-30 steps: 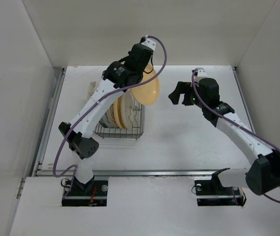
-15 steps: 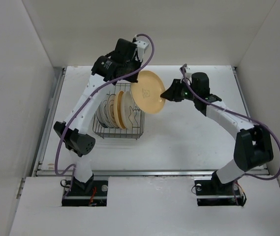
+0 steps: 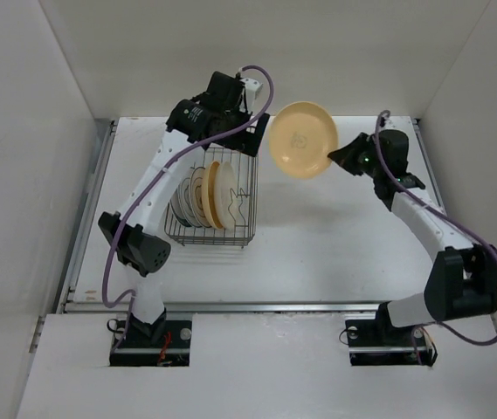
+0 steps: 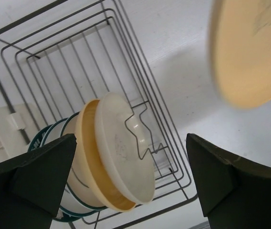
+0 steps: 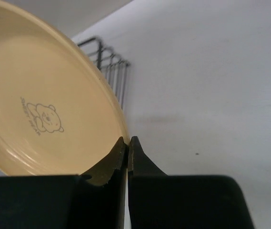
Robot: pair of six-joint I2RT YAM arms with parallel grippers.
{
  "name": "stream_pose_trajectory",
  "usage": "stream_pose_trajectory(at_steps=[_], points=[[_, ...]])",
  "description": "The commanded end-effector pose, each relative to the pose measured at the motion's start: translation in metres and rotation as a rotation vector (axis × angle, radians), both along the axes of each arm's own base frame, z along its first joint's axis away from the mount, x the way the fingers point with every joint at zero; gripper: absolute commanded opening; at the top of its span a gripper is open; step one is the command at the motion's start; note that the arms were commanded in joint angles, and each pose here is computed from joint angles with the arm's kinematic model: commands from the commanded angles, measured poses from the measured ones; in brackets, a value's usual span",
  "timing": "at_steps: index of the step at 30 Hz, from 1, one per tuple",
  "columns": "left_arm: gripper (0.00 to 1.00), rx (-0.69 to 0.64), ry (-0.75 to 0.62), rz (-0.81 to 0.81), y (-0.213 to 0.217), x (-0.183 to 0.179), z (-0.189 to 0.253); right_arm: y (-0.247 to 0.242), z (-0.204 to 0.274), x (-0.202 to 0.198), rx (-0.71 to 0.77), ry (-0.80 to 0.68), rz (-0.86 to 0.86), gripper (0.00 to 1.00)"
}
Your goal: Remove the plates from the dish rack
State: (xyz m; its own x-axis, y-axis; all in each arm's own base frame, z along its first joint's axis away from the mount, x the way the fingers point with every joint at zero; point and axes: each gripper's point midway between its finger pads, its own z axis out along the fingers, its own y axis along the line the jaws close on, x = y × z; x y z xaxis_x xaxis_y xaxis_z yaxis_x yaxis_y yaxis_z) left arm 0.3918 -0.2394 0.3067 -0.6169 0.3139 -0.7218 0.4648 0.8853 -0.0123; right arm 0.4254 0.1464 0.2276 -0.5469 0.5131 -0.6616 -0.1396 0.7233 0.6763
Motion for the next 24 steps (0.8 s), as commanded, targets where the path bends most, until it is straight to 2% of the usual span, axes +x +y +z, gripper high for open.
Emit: stream_pose_trajectory(at_steps=[1,3,5,6,8,11,13,15,17,18,21,22,24], points=[[1.00,0.035,-0.108,0.115,0.039,-0.004,0.034,-0.073,0.004,0.007,-0.008,0.058,-0.414,0.00],[1.00,0.086,-0.111,0.191,0.062,-0.005,0.029,-0.103,-0.020,0.002,-0.056,0.158,-0.553,0.00],[1.00,0.123,-0.137,0.309,0.103,-0.007,0.036,-0.127,-0.050,-0.011,-0.137,0.267,-0.663,0.00],[1.00,0.148,-0.102,0.333,0.117,-0.010,0.022,-0.131,-0.069,-0.015,-0.164,0.322,-0.684,0.00],[1.00,0.140,-0.092,0.443,0.160,-0.016,0.023,-0.138,-0.091,-0.023,-0.184,0.384,-0.708,0.00],[1.00,0.147,0.007,0.514,0.205,-0.036,-0.004,-0.140,-0.106,-0.024,-0.193,0.411,-0.719,0.00],[0.96,0.141,0.061,0.518,0.217,-0.047,-0.020,-0.142,-0.122,-0.028,-0.216,0.447,-0.725,0.00],[0.86,0.138,0.160,0.503,0.224,-0.065,-0.052,-0.148,-0.127,-0.028,-0.228,0.458,-0.746,0.00],[0.78,0.146,0.258,0.471,0.222,-0.081,-0.084,-0.150,-0.136,-0.028,-0.245,0.479,-0.754,0.07],[0.75,0.135,0.294,0.444,0.219,-0.085,-0.094,-0.151,-0.140,-0.029,-0.260,0.488,-0.747,0.16],[0.72,0.155,0.371,0.434,0.221,-0.098,-0.124,-0.149,-0.154,-0.028,-0.289,0.521,-0.721,0.32],[0.71,0.156,0.381,0.442,0.224,-0.099,-0.129,-0.149,-0.158,-0.028,-0.293,0.530,-0.720,0.42],[0.68,0.157,0.392,0.455,0.228,-0.100,-0.136,-0.150,-0.157,-0.026,-0.314,0.533,-0.705,0.51]])
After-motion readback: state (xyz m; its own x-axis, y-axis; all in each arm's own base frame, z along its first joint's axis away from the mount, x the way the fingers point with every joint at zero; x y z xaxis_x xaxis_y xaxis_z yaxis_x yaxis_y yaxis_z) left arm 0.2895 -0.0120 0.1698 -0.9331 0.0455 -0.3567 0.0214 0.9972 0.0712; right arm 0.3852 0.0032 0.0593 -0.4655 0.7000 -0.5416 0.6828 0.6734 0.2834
